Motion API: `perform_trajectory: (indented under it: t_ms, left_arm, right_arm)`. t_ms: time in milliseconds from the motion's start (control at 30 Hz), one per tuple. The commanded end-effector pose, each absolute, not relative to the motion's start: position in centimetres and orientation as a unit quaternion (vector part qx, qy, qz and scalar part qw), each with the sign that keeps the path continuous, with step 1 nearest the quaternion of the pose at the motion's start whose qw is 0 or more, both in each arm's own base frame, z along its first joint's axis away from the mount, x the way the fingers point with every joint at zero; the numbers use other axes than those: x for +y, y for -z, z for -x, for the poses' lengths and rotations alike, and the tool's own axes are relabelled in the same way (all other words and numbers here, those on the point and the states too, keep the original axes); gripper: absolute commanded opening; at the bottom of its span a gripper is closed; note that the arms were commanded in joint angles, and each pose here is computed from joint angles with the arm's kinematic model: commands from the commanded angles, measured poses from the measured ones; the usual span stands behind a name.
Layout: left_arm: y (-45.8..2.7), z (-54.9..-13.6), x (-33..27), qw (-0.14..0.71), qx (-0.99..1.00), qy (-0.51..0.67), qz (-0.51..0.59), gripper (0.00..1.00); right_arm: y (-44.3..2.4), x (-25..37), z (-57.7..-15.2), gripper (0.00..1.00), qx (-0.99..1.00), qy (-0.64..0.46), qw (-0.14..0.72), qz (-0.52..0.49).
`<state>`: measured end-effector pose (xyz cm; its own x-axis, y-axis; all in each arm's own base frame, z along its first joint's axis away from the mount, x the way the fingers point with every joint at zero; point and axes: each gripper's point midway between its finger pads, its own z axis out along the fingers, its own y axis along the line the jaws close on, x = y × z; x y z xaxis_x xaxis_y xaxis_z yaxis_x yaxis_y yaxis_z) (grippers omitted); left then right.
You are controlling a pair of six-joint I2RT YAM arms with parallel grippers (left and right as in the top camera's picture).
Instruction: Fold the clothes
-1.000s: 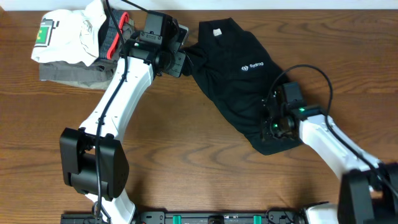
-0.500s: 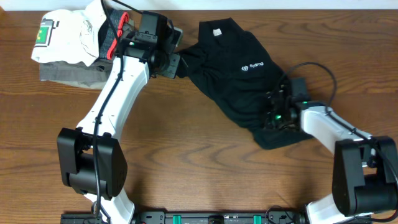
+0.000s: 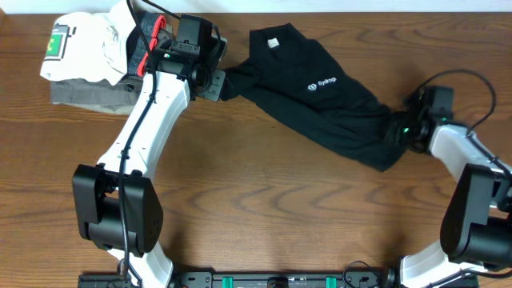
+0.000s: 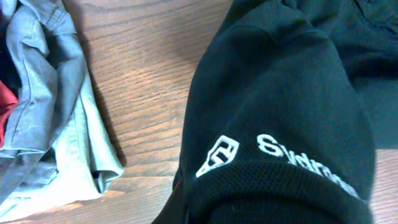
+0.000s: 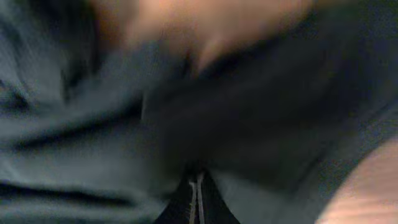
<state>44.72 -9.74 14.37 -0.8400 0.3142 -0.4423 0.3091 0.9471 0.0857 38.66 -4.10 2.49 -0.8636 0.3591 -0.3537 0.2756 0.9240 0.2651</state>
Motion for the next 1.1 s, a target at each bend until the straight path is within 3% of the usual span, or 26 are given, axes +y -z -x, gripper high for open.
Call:
perform_trajectory:
  t_ms: [0, 167, 300, 467, 633, 800, 1067]
  left_arm:
    - [-15.5, -45.0, -8.8, 0.244, 0.958, -0.02, -0.15, 0.06]
    - [-15.5, -45.0, -8.8, 0.244, 0.958, -0.02, -0.15, 0.06]
    - [-15.5, -45.0, -8.7, 0.244, 0.958, -0.02, -0.15, 0.06]
    - [-15.5, -45.0, -8.7, 0.244, 0.958, -0.02, -0.15, 0.06]
    - [-15.5, -45.0, -8.7, 0.244, 0.958, -0.02, -0.15, 0.06]
    - [-15.5, -45.1, -8.5, 0.244, 0.958, -0.02, -0.148, 0.06]
    - [-15.5, -45.1, -8.3, 0.244, 0.959, -0.021, -0.146, 0.06]
  right_arm:
    - [-6.7, -5.8, -42.4, 0.01, 0.953, -0.079, 0.26, -0.135]
    - [-11.4, -5.1, -44.4, 0.01, 0.95, -0.096, 0.275, -0.114]
    - [-11.2, -1.4, -41.7, 0.01, 0.965, -0.141, 0.2, -0.095]
    - [-8.7, 3.7, -35.5, 0.29, 0.987, -0.141, 0.069, -0.038]
    - [-6.8, 5.8, -31.7, 0.39, 0.997, -0.077, 0.003, 0.017]
    - [-4.5, 5.5, -30.4, 0.58, 0.999, -0.005, -0.005, 0.054]
    - [-0.6, 5.1, -29.2, 0.57, 0.997, 0.02, 0.008, 0.076]
